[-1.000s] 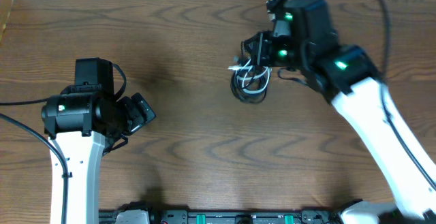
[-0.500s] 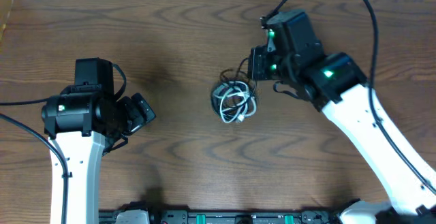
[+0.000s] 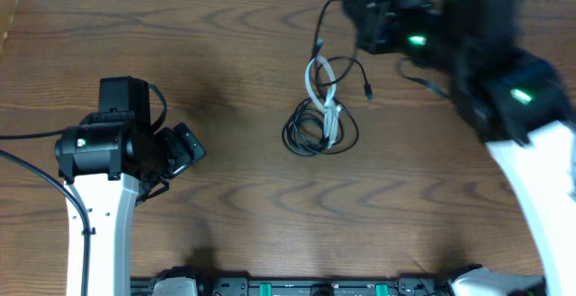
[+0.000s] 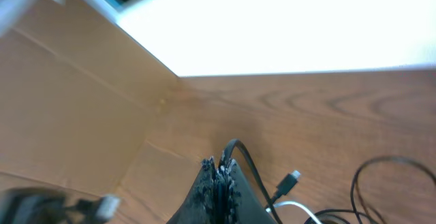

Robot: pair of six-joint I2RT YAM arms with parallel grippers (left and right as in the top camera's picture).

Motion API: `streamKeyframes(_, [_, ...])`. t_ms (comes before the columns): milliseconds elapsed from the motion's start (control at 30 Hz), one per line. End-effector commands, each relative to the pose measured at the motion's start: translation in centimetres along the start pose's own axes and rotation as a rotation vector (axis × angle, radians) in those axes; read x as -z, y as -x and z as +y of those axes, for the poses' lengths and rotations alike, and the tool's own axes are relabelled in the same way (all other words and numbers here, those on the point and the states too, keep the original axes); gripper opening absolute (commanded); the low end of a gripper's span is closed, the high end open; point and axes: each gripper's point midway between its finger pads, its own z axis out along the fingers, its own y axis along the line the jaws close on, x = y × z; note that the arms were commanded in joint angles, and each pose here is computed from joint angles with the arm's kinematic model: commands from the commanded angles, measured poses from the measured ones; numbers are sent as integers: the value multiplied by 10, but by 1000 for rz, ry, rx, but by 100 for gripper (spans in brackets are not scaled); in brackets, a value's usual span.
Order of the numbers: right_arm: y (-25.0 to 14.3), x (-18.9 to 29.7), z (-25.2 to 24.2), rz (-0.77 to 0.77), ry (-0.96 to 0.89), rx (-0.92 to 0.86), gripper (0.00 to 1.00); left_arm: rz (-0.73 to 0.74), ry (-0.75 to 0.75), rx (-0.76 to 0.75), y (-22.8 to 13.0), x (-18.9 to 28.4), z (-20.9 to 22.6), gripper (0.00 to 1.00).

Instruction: Untangle cables

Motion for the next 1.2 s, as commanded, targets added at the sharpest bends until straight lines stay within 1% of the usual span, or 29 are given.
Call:
streamKeyframes(0, [-5, 20, 10, 9, -9, 46, 1, 4, 6, 12, 0, -1, 2, 99])
streamKeyframes(167, [-46, -4, -58, 111, -336, -11, 2, 4, 6, 12, 0, -1, 2, 99])
streamKeyframes(267, [-77, -31, -73, 199, -375, -67, 1, 4, 6, 12, 0, -1, 2, 99])
streamKeyframes(333, [-96, -53, -67, 275, -316, -90, 1, 4, 6, 12, 0, -1, 2, 99])
streamKeyframes(400, [-104, -68, -46, 337, -169, -45, 1, 4, 6, 12, 0, -1, 2, 99])
streamKeyframes(467, [-103, -73, -16, 362, 23, 17, 1, 4, 6, 12, 0, -1, 2, 99])
streamKeyframes(567, [-76, -62, 24, 304, 241, 57, 1, 4, 6, 12, 0, -1, 2, 99])
streamKeyframes(600, [-63, -55, 33, 274, 281, 70, 1, 4, 6, 12, 0, -1, 2, 99])
streamKeyframes(667, [-36, -42, 38, 210, 283, 69, 2, 4, 6, 12, 0, -1, 2, 99])
streamKeyframes(700, [-25, -36, 36, 180, 262, 62, 2, 4, 6, 13, 0, -1, 2, 99])
streamKeyframes(733, [-9, -27, 27, 138, 203, 40, 1, 4, 6, 12, 0, -1, 2, 99])
streamKeyframes(800, [10, -14, 2, 71, 47, 8, 1, 4, 6, 12, 0, -1, 2, 99])
streamKeyframes(900, [13, -2, -42, 21, -211, -14, 2, 4, 6, 12, 0, -1, 2, 99])
streamKeyframes(1000, [-12, 3, -84, 78, -446, -20, 1, 4, 6, 12, 0, -1, 2, 99])
streamKeyframes(1067, [-37, -1, -102, 163, -533, -19, 1, 4, 6, 12, 0, -1, 2, 99])
streamKeyframes(1167, [-76, -17, -120, 296, -580, -25, 1, 4, 6, 12, 0, -1, 2, 99])
